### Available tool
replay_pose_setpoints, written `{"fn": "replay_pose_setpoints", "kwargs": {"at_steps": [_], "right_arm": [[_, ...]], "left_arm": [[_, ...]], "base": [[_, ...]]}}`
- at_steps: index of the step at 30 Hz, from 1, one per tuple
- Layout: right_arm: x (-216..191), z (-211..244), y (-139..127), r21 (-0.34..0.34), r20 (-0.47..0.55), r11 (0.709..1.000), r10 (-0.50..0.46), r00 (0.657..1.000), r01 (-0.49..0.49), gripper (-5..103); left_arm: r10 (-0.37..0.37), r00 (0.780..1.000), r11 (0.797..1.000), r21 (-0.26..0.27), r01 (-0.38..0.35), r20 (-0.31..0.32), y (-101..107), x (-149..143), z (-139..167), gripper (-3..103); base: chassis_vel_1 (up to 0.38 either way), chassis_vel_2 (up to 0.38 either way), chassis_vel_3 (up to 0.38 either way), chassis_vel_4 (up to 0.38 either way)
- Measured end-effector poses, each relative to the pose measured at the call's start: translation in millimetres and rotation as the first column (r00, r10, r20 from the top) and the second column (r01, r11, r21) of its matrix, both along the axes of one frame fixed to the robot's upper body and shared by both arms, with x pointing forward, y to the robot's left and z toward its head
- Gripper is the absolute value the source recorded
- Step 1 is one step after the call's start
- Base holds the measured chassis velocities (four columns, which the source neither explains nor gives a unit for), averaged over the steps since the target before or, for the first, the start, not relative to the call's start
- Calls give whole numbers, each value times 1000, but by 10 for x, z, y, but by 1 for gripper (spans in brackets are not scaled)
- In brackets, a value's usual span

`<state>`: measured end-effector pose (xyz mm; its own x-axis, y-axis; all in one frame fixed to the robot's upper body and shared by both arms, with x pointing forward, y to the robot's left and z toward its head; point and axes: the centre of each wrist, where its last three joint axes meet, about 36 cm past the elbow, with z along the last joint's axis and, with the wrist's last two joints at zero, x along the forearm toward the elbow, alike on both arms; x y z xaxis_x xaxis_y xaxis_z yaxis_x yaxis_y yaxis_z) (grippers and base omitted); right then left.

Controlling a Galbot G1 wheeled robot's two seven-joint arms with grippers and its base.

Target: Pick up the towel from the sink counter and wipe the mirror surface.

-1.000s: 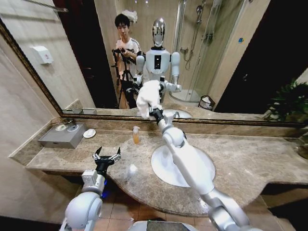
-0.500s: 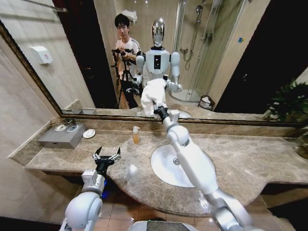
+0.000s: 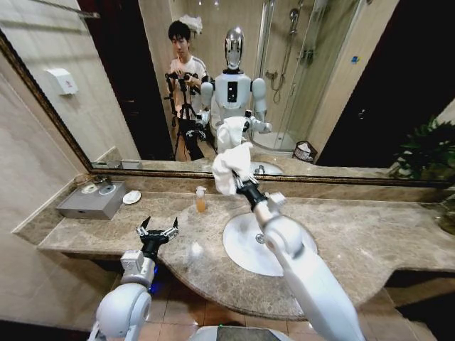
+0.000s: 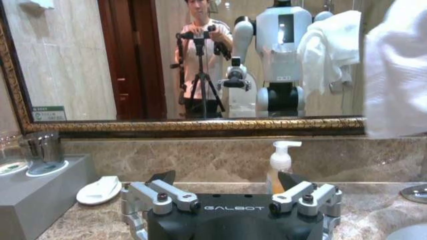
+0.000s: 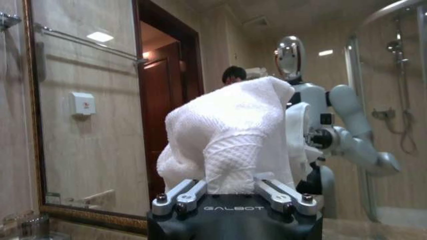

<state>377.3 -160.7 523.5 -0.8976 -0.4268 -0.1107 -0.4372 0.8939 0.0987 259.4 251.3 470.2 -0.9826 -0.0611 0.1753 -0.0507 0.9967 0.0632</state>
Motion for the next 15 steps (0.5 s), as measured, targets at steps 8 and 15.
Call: {"fn": "replay_pose_setpoints", "kwargs": {"at_steps": [8,15], "right_arm": [[-401,-126,-321,-10,-54,999,-38,998,38,10],[-697,-257,-368,-24,-64,998,-60,996,58,10]], "left_arm": [[0,1000,1000,0,0,0,0,0,0,100],[0,1000,1000,0,0,0,-1,0,0,100]], "base": [[-7,-4,6,7],[-89,-81,79,86]]}}
